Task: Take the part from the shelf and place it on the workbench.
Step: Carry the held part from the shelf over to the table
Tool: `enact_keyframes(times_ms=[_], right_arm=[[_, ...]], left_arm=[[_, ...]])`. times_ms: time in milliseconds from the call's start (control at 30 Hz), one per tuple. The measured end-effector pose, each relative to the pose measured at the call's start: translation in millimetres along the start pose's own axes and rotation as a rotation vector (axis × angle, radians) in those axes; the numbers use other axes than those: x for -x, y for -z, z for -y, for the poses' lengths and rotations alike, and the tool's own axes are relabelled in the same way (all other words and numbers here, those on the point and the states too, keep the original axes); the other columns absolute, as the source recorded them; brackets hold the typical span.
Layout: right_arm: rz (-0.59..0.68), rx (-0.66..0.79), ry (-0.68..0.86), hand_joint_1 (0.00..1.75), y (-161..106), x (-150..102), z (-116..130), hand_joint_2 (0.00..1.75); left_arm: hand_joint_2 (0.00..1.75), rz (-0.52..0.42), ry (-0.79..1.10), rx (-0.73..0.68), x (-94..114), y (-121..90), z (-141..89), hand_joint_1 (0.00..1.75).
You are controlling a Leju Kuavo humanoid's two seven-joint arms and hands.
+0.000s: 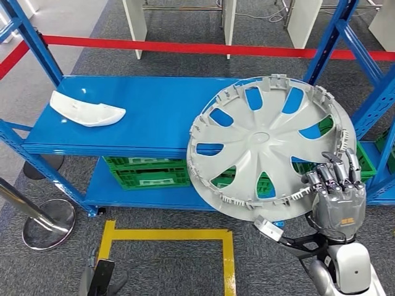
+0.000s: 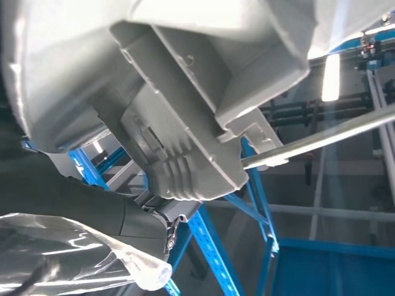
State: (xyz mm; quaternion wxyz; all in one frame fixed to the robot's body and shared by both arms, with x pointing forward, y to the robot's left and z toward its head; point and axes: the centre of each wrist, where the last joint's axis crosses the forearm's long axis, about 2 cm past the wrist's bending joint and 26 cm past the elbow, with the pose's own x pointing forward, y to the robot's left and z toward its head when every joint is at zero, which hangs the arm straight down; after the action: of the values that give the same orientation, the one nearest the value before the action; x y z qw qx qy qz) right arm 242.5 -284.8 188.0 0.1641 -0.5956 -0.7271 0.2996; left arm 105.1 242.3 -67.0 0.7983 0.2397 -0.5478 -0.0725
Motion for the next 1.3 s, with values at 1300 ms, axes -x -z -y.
enact_keyframes(times_ms=[1300], right_arm=[[0.014,-0.048,0.004,1.75,-15.1,2.3,-0.1,1.75]], left_arm=[[1.75,-0.03,-0.035,-0.072,-2.7,5.1,2.5,0.0]])
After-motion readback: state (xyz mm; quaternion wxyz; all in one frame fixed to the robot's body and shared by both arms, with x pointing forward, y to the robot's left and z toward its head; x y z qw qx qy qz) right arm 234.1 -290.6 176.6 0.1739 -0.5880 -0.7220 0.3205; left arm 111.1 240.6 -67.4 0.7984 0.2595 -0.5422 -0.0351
